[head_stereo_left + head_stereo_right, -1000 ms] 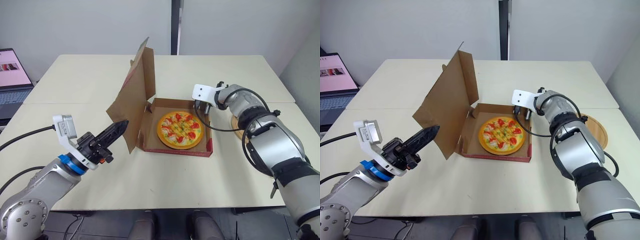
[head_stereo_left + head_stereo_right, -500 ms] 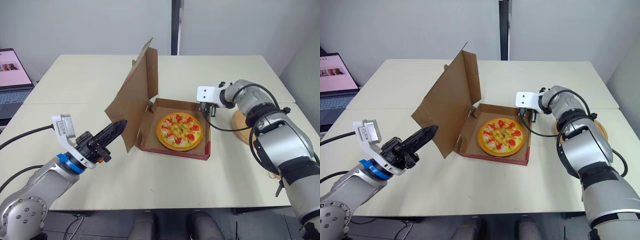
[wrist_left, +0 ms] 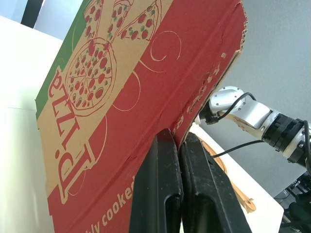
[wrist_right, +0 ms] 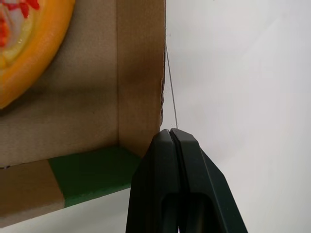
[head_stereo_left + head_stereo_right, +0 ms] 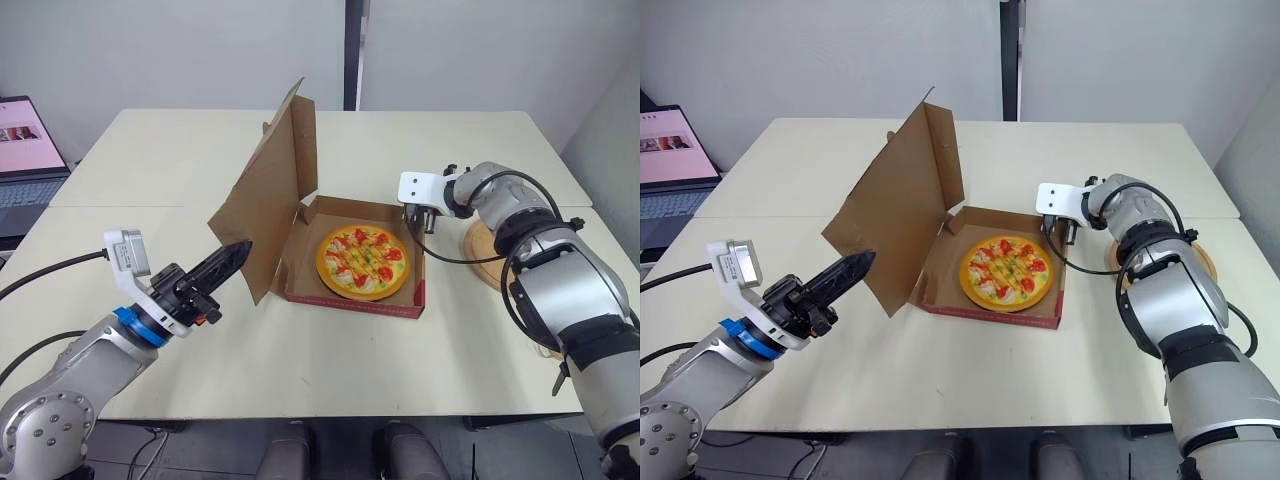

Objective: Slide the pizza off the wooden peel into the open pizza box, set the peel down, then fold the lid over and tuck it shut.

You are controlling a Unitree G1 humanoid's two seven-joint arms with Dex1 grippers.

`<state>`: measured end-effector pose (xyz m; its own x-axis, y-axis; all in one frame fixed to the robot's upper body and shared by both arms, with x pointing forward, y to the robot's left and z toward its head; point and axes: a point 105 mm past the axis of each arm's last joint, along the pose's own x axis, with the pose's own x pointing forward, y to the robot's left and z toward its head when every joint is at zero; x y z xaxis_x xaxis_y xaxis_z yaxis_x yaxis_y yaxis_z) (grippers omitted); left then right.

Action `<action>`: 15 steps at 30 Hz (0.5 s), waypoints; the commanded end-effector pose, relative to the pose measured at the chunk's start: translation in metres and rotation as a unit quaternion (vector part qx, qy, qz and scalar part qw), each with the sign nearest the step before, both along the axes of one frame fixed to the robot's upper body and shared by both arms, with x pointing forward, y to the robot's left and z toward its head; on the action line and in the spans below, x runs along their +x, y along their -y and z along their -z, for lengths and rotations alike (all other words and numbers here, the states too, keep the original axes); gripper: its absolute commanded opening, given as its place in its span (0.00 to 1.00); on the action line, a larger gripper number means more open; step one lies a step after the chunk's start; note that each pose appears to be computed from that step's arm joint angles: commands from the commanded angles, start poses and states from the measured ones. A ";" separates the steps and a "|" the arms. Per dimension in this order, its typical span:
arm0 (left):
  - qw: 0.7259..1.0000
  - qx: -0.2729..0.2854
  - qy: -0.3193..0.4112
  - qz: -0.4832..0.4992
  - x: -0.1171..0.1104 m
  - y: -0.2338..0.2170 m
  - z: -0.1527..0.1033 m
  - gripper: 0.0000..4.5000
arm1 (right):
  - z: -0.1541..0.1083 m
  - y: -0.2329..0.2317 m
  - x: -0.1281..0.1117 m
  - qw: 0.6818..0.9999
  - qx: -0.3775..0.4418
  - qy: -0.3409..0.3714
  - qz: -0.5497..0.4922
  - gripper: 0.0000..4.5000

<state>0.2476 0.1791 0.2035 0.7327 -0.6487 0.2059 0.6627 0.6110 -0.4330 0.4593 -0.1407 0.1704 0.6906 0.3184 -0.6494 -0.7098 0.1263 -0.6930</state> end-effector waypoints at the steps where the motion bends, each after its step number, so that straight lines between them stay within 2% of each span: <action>1: 1.000 0.008 0.015 0.011 -0.003 0.004 -0.005 0.00 | 0.016 0.015 -0.013 0.997 -0.020 -0.073 -0.005 0.01; 10: 0.999 0.017 0.005 0.034 -0.008 0.008 0.000 0.00 | 0.025 0.021 -0.032 0.987 -0.027 -0.149 -0.057 0.01; 15: 0.999 0.022 0.010 0.032 0.000 0.003 -0.002 0.00 | 0.021 0.028 -0.033 0.988 -0.031 -0.138 -0.062 0.01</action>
